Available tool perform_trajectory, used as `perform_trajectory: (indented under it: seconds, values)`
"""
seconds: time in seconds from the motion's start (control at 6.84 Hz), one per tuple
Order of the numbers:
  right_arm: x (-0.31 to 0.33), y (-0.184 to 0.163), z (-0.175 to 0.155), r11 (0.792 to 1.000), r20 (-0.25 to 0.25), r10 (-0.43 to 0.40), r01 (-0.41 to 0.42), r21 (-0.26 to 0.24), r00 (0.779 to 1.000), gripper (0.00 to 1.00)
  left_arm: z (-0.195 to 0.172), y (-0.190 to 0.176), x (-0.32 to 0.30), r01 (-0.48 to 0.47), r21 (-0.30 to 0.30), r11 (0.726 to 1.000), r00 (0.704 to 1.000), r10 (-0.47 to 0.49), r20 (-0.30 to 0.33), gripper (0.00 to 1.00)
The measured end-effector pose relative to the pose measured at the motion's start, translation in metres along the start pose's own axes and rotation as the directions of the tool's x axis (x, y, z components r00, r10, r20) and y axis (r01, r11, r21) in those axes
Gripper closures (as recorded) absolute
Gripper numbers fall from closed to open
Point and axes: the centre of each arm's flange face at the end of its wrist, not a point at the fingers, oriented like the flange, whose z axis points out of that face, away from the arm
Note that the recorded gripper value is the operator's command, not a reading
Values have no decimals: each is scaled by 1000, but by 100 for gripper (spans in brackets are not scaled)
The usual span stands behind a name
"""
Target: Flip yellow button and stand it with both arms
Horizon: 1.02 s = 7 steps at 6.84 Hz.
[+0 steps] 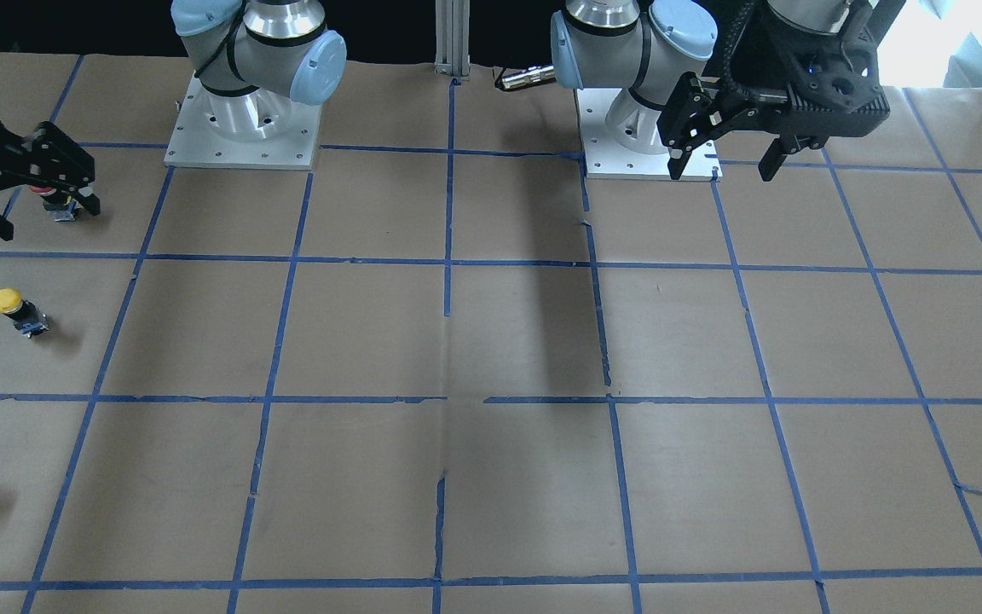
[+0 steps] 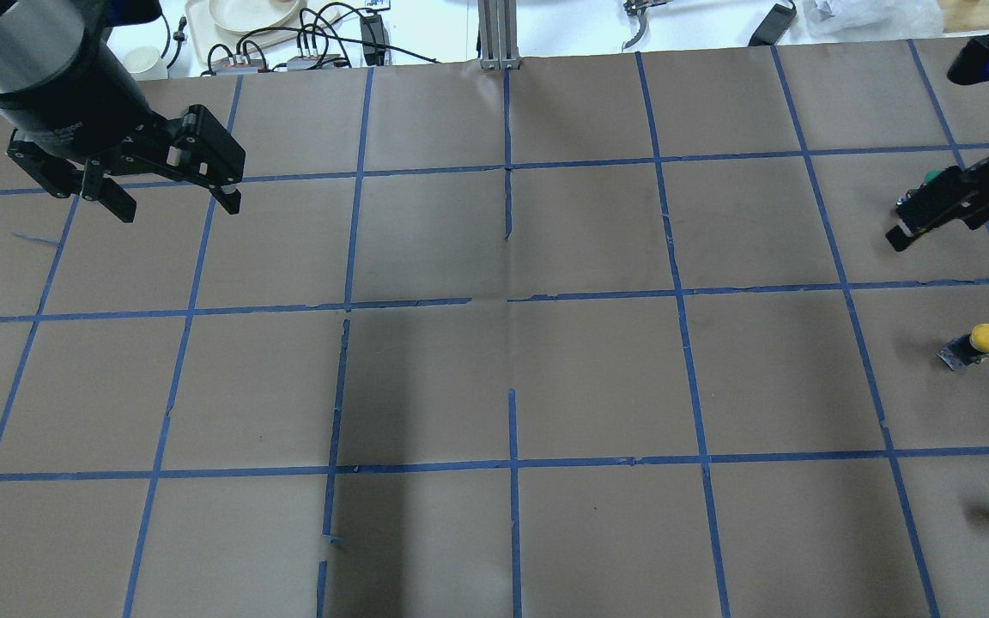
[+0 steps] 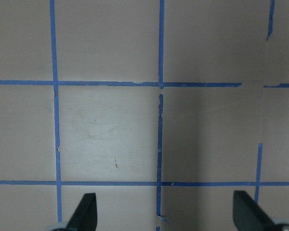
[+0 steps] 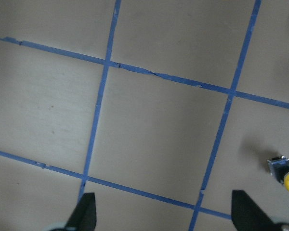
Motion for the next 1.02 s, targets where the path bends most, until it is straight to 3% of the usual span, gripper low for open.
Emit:
perform_trajectory:
  seconds: [0.15, 0.44, 0.73, 1.02]
  values:
    - [-47, -10, -12, 995, -40, 98, -99, -22, 994, 0, 0, 1, 0, 0, 0, 1000, 1000, 0, 1, 0]
    - [-138, -12, -29, 965, -136, 251, -259, -50, 959, 0, 1, 0, 0, 0, -4, 1000, 1000, 0, 1, 0]
    - [-182, 2, -32, 920, -171, 370, -386, -69, 913, 0, 1, -1, 0, 0, -5, 1000, 1000, 0, 0, 0]
    - [-188, 13, -39, 908, -169, 400, -415, -62, 901, 0, 1, -1, 0, 0, -3, 1000, 1000, 0, -1, 0]
